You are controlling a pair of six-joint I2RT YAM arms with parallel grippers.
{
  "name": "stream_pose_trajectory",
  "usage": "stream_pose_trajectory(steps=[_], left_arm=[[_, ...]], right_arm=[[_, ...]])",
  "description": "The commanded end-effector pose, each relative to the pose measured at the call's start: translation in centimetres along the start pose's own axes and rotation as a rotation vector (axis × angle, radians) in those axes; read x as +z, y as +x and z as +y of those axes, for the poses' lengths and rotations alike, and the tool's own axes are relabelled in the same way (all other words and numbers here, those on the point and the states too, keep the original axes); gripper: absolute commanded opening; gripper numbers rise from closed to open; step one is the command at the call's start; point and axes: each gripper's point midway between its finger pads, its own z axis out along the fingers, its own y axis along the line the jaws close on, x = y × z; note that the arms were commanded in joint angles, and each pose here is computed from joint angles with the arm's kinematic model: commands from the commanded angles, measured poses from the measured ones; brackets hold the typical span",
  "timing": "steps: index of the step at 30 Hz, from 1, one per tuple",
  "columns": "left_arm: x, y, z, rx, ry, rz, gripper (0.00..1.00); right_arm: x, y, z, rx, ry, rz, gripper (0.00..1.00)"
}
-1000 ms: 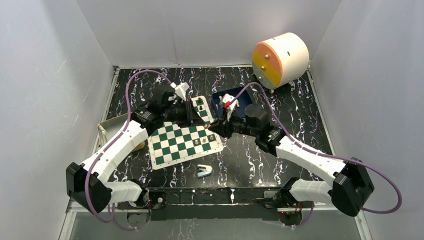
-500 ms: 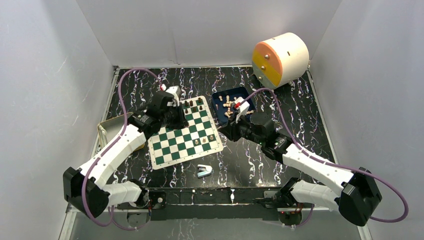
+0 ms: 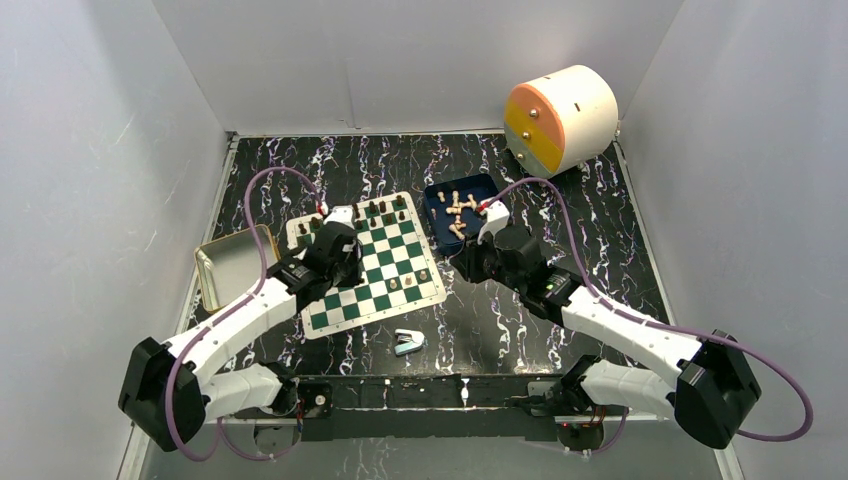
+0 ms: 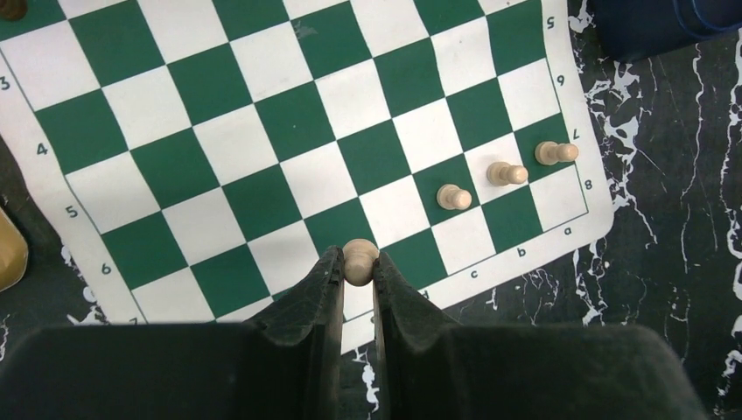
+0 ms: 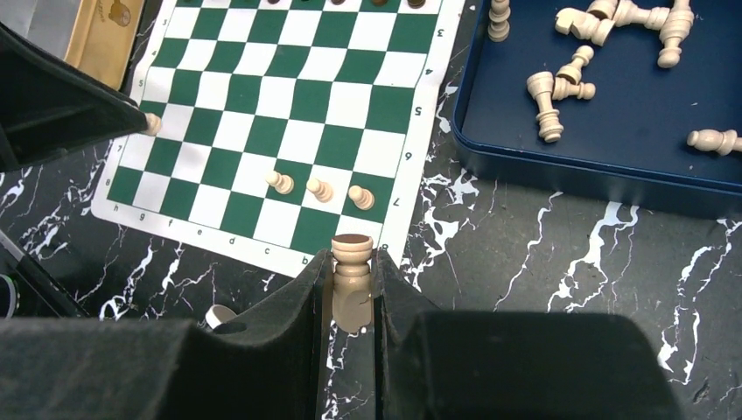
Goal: Set up the chess pieces on the board
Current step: Pick up the chess piece from the storage box, then place the chess piece on the chessboard.
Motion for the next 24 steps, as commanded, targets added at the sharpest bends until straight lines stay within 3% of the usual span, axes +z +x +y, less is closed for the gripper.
stream_pose_trajectory(steps=[1, 24], left_arm=[[0.9, -0.1, 0.1, 0.013, -0.039, -0.076, 0.04], [4.5, 3.0, -2.8, 0.04, 0.022, -0.088, 0.04]], right_arm=[[0.1, -1.7, 0.1, 0.047, 0.019, -0.052, 0.21], [-0.4, -1.5, -0.8, 0.037, 0.068, -0.052, 0.22]])
